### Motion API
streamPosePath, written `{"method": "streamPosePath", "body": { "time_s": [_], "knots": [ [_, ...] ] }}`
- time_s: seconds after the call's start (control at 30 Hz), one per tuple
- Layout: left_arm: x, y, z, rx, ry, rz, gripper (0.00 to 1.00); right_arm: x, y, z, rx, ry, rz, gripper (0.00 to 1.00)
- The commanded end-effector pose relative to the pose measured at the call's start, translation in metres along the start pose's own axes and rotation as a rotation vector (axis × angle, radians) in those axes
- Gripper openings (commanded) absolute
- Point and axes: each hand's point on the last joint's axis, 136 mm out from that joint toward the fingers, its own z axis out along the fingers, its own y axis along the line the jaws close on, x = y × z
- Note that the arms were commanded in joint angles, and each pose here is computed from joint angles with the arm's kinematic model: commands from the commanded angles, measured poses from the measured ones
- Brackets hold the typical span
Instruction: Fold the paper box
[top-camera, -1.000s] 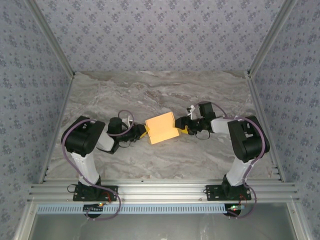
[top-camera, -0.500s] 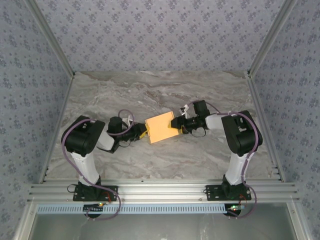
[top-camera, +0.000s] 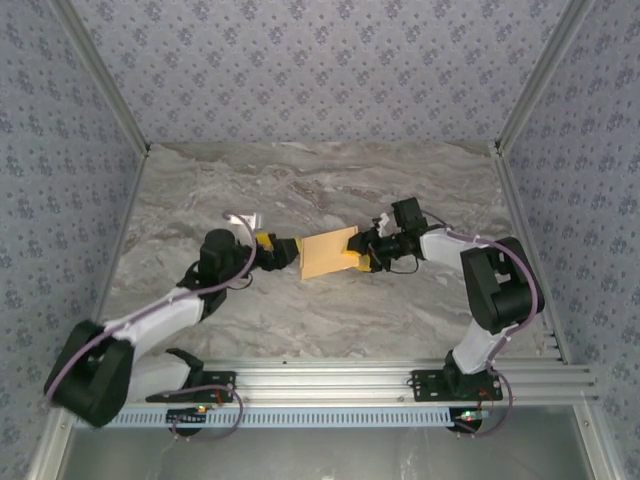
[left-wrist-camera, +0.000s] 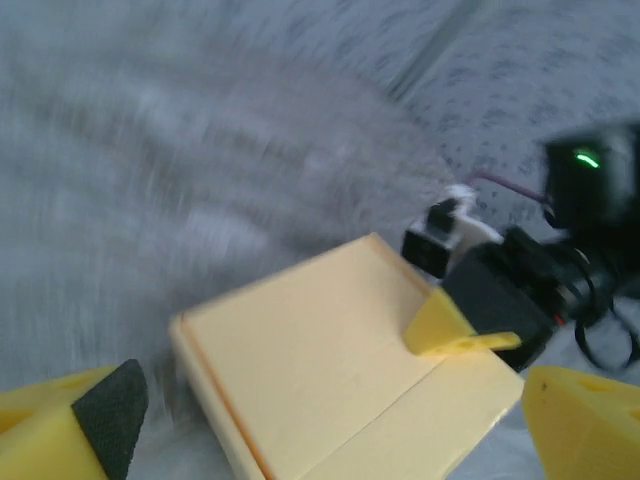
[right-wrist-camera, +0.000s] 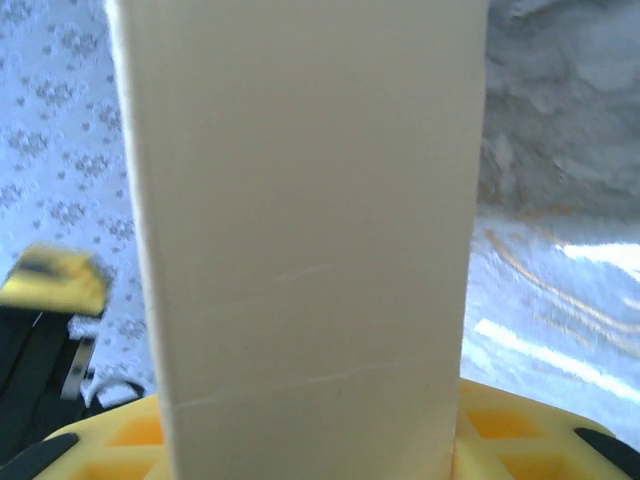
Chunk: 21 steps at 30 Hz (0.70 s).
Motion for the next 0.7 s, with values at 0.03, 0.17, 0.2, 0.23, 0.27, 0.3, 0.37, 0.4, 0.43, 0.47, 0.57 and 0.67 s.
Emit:
{"method": "streamPosePath", "body": {
  "time_s": [0.03,0.17,0.2,0.23,0.27,0.3,0.37,0.4,0.43,0.47,0.57,0.67],
  "knots": [
    [0.029,0.008,-0.014,-0.041,-0.02,0.577,0.99,0.008,-0.012,-0.013,0.064,-0.019,0.243,0.44],
    [0.068,-0.024,-0.018,0.148,0.063,0.871,0.99,0.007,-0.008,-0.02,0.052,-0.024,0.304,0.44],
    [0.074,-0.031,-0.02,0.173,0.05,0.95,0.99,0.007,-0.007,-0.021,0.05,-0.019,0.308,0.44],
    [0.075,-0.031,-0.021,0.164,0.039,0.996,0.99,0.008,-0.007,-0.022,0.055,-0.017,0.314,0.44],
    [0.076,-0.032,-0.021,0.16,0.041,1.033,0.99,0.009,-0.008,-0.022,0.065,-0.01,0.321,0.43],
    [0.078,-0.032,-0.021,0.161,0.058,1.067,0.99,0.01,-0.008,-0.023,0.071,-0.005,0.321,0.42],
    [0.086,-0.03,-0.018,0.167,0.114,1.13,0.99,0.013,-0.008,-0.024,0.083,0.006,0.32,0.42],
    [0.089,-0.028,-0.015,0.169,0.142,1.149,0.98,0.014,-0.008,-0.024,0.084,0.012,0.323,0.42],
    [0.091,-0.027,-0.013,0.171,0.155,1.158,0.98,0.014,-0.006,-0.024,0.082,0.014,0.317,0.42],
    [0.095,-0.024,-0.009,0.174,0.173,1.181,0.98,0.015,-0.006,-0.025,0.082,0.017,0.32,0.42],
    [0.101,-0.018,0.002,0.163,0.188,1.222,0.94,0.016,-0.007,-0.024,0.083,0.021,0.335,0.41],
    [0.102,-0.009,0.018,0.118,0.179,1.268,0.92,0.018,-0.005,-0.022,0.073,0.022,0.34,0.41]
  ]
}}
